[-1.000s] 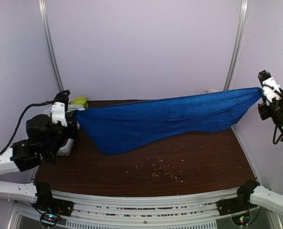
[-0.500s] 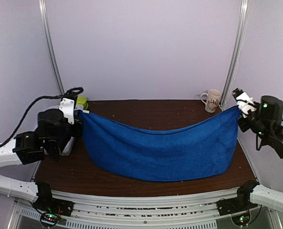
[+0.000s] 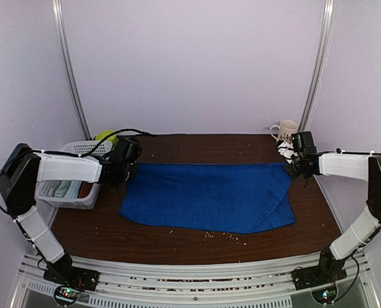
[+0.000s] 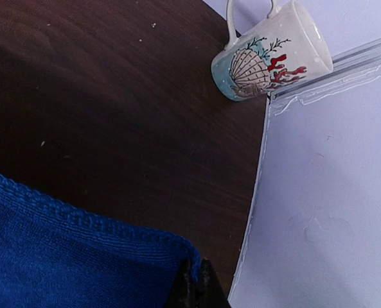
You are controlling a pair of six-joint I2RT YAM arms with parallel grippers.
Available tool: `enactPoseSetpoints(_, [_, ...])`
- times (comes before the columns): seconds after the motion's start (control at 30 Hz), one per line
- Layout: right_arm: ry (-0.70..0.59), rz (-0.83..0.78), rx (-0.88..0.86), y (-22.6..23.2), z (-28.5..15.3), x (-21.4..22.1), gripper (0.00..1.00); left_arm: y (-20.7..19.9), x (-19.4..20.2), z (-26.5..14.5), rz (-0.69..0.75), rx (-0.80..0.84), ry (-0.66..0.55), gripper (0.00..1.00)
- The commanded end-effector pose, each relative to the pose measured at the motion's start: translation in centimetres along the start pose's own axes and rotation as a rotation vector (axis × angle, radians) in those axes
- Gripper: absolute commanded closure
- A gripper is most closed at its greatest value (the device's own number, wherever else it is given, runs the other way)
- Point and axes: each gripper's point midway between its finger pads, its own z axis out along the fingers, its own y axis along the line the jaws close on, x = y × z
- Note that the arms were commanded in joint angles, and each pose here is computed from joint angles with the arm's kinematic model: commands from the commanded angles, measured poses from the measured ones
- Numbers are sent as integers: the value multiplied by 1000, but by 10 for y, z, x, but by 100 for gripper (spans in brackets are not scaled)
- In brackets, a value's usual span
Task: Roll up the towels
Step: Flatten out the towel at the center of the board, then fold the towel at the center of the board.
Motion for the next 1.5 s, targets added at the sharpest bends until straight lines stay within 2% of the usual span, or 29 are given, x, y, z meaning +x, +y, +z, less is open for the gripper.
enactPoseSetpoints(0.0, [-75, 27, 43, -23, 30, -32, 100, -3, -42, 31, -23, 2, -93, 100])
enactPoseSetpoints(0.17, [-72, -5, 36, -20, 58, -39, 100, -4, -62, 59, 10, -41, -118, 100])
enactPoseSetpoints(0.3, [-92, -4, 58, -27, 65, -52, 100, 4, -61, 76, 7, -71, -105, 100])
enactPoseSetpoints(0.5, [-62, -35, 66, -28, 70, -50, 100, 14, -56, 82, 13, -112, -105, 100])
enactPoseSetpoints(0.77, [-52, -79, -6, -15, 70, -48, 100, 15, -52, 92, 19, -112, -104, 100])
enactPoseSetpoints(1.17, [-118, -162, -135, 6, 22, -30, 100, 8, -26, 69, 16, 6, -93, 100])
enactPoseSetpoints(1.47, [-113, -213, -196, 22, -2, -4, 100, 18, -14, 42, -19, 45, -96, 100])
